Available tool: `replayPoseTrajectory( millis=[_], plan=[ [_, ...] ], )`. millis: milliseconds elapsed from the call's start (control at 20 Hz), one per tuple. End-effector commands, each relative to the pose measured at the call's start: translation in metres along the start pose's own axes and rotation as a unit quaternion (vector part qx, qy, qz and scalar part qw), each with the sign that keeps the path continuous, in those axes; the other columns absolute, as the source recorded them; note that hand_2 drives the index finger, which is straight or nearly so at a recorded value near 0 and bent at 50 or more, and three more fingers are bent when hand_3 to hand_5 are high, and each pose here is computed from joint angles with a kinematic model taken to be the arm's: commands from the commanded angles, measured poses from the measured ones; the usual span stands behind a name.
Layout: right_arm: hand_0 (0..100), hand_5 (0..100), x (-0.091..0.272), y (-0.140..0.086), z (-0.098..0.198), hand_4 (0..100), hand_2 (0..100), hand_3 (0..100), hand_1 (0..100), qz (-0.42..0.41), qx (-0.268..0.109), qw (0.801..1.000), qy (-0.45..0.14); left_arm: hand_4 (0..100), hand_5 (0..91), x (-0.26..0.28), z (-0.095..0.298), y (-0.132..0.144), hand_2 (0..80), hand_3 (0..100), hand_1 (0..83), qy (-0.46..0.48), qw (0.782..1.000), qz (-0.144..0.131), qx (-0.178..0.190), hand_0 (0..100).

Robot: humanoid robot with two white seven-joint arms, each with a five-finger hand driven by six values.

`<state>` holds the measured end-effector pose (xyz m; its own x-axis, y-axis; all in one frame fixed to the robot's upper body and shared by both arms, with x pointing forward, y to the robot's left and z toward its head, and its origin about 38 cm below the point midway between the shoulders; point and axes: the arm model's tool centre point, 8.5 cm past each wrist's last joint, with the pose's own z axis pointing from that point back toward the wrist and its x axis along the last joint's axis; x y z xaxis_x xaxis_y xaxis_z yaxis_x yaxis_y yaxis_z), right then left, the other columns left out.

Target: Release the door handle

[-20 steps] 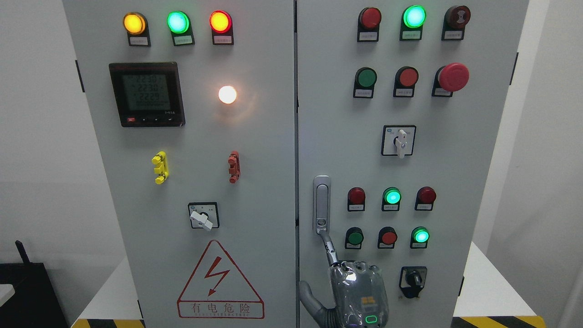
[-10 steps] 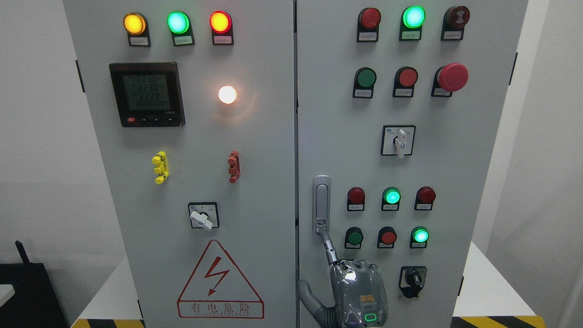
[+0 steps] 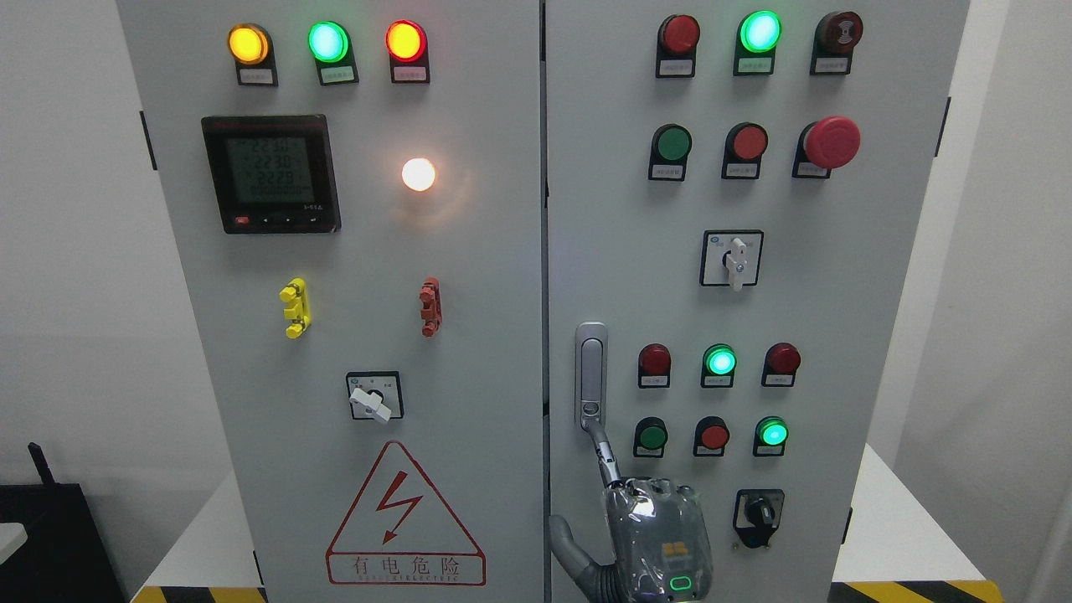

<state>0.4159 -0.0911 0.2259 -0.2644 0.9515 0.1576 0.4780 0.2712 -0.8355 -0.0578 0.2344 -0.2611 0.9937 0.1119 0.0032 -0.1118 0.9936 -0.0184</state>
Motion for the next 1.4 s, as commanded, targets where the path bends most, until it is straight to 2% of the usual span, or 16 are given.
replayPoseTrajectory(
  millis=[0, 800, 1350],
  plan=[
    [31, 100, -0.0009, 0.0033, 0.001, 100, 3, 100, 36, 0.001, 0.006, 1.0, 0.001, 0, 0.0, -0.007, 0.001, 0.0004, 0.0, 0, 38.9, 0.01, 1.0, -0.006, 0.0, 12],
    [31, 100, -0.001, 0.0073, 0.0028, 100, 5, 100, 35, 0.0, 0.012, 1.0, 0.001, 0, 0.0, -0.007, 0.001, 0.0004, 0.0, 0, 38.9, 0.01, 1.0, -0.006, 0.0, 12],
    [31, 100, -0.0003, 0.0009, -0.0003, 100, 5, 100, 35, -0.001, 0.0, 1.0, 0.0, 0, 0.0, -0.007, 0.001, 0.0004, 0.0, 0, 38.9, 0.01, 1.0, -0.006, 0.0, 12]
  ],
)
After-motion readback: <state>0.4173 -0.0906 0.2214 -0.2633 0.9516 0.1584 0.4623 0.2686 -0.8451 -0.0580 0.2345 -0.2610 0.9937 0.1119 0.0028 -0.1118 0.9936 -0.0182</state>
